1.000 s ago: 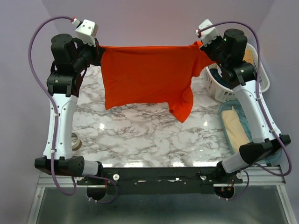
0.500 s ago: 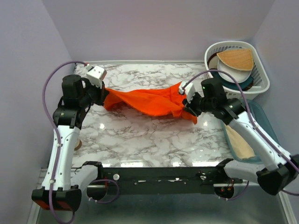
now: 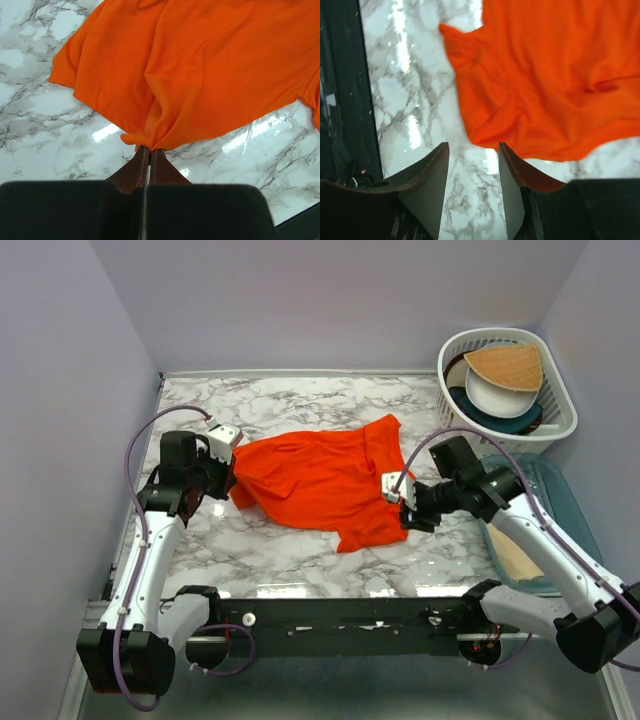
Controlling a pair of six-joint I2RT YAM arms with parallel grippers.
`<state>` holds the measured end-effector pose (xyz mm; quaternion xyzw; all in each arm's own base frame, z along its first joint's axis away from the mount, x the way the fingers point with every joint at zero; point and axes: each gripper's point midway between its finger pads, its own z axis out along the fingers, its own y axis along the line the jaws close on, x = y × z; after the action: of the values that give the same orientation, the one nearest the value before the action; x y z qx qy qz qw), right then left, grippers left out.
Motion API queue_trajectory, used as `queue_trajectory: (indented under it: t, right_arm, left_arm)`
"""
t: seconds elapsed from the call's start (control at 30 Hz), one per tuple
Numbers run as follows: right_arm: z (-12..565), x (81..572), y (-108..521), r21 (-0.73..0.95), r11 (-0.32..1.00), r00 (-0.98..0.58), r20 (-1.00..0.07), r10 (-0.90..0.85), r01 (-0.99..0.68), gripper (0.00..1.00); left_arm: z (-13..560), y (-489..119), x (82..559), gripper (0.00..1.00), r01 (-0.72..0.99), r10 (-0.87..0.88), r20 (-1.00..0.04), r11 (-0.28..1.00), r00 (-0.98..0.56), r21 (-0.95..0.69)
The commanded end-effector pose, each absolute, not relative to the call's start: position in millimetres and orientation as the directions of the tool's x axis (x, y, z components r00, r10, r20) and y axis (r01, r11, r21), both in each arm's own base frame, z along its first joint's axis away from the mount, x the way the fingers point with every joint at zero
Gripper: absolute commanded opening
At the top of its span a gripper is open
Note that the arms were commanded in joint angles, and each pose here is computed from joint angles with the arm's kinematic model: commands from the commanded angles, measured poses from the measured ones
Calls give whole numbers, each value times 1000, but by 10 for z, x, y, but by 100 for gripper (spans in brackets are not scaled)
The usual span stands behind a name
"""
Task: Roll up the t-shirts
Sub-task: Flatten out the T-shirt at the center of the board.
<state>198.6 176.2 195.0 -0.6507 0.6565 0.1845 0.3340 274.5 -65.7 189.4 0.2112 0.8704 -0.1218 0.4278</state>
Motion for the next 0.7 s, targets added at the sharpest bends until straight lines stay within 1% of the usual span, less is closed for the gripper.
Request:
queue_trajectory:
  t: [0.0, 0.03, 0.07, 0.1, 0.13, 0.27, 0.43, 0.6, 0.67]
  right_arm:
    - [1334, 1683, 1846, -69, -126, 141, -645, -751, -990, 52]
    - [1282, 1688, 1883, -37, -121, 116, -643, -757, -992, 52]
    - [1139, 1701, 1934, 38, -122, 71, -626, -776, -992, 50]
    - [1147, 1760, 1991, 63, -101, 39, -630, -776, -993, 49]
    - [1103, 1781, 2028, 130, -35, -54, -619, -784, -991, 49]
    - [969, 1801, 2125, 246, 5, -158, -604, -781, -969, 48]
    - [865, 1863, 2206, 396, 73, -301, -553, -777, -915, 47]
    - [895, 2041, 2206, 401, 110, -334, -546, -768, -909, 45]
    - [840, 2122, 2148, 411, 165, -378, -513, -771, -896, 45]
  left_arm:
    - [1802, -635, 2796, 0, 459, 254, -799, 888, -545, -31]
    - [1784, -649, 2796, 0, 458, 245, -797, 888, -553, -45]
    - [1770, -650, 2796, 0, 456, 243, -792, 888, -560, -51]
    - [1744, -664, 2800, 0, 460, 241, -785, 886, -570, -62]
    - [1730, -663, 2790, 0, 459, 241, -779, 886, -579, -67]
    - [1774, -670, 2775, 0, 461, 237, -788, 885, -569, -67]
    - [1803, -733, 2696, 0, 475, 220, -785, 873, -579, -106]
    - [1802, -761, 2685, 0, 483, 217, -778, 867, -589, -124]
    - [1835, -769, 2708, 0, 483, 212, -782, 866, -586, -127]
